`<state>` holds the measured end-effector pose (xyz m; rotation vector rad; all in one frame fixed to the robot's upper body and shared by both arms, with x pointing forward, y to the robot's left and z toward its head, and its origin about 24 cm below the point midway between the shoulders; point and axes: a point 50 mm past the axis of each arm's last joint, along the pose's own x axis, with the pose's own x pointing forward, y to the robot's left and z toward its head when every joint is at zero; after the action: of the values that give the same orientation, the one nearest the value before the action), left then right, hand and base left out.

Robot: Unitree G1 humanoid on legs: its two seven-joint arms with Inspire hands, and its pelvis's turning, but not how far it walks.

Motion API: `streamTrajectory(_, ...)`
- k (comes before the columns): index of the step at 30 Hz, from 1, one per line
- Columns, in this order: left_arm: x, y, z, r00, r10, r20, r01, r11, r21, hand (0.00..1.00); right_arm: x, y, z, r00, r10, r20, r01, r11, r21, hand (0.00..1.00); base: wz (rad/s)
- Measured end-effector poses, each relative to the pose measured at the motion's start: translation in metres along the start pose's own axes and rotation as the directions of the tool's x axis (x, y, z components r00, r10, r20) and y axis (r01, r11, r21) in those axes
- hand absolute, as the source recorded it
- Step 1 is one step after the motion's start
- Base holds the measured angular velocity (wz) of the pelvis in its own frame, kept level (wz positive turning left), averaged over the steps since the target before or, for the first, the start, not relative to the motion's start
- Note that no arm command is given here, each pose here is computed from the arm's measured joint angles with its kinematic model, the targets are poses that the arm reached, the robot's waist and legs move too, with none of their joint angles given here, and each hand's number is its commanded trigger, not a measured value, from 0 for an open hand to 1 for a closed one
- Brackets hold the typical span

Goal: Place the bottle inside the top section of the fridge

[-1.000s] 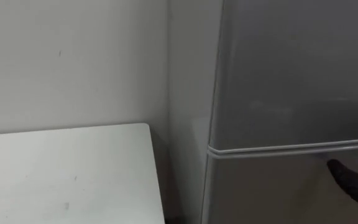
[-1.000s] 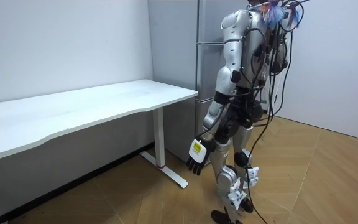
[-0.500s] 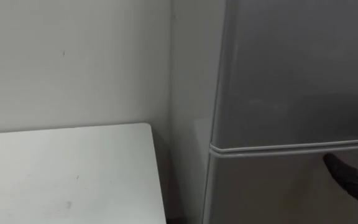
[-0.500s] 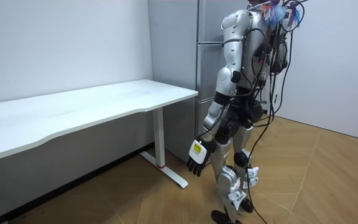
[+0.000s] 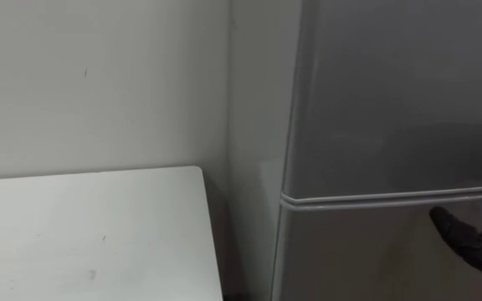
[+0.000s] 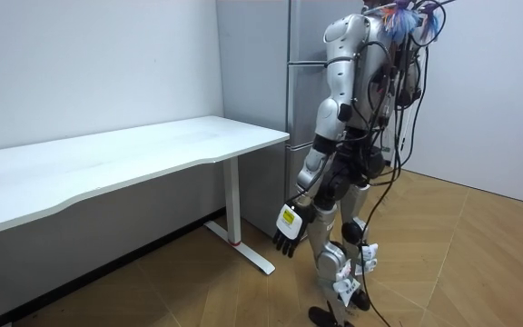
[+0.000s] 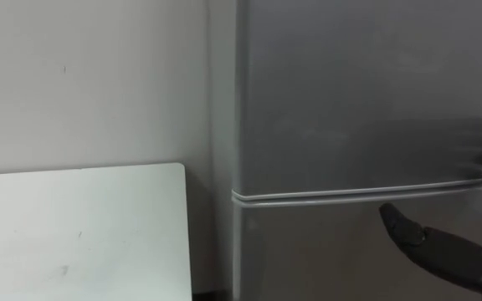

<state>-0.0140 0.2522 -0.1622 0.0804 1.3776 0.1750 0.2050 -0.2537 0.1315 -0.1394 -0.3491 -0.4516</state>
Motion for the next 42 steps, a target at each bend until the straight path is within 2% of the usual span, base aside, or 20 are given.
streamTrajectory(19, 0.000, 0.000, 0.002, 1.000, 0.001, -0.001, -0.001, 1.000, 0.021, 0.00, -0.003, 0.005, 0.007, 1.000, -0.002, 0.025, 0.001, 0.999, 0.039, 0.00, 0.01)
streamTrajectory(24, -0.001, -0.001, -0.003, 1.000, -0.012, -0.017, 0.013, 0.998, 0.062, 0.00, -0.004, 0.005, 0.007, 1.000, -0.019, 0.025, 0.018, 0.999, 0.050, 0.00, 0.08)
streamTrajectory(42, -0.003, -0.006, -0.012, 0.996, -0.081, -0.035, 0.082, 0.995, 0.051, 0.00, -0.004, 0.005, 0.008, 0.998, -0.026, 0.054, 0.024, 0.999, 0.035, 0.00, 0.05)
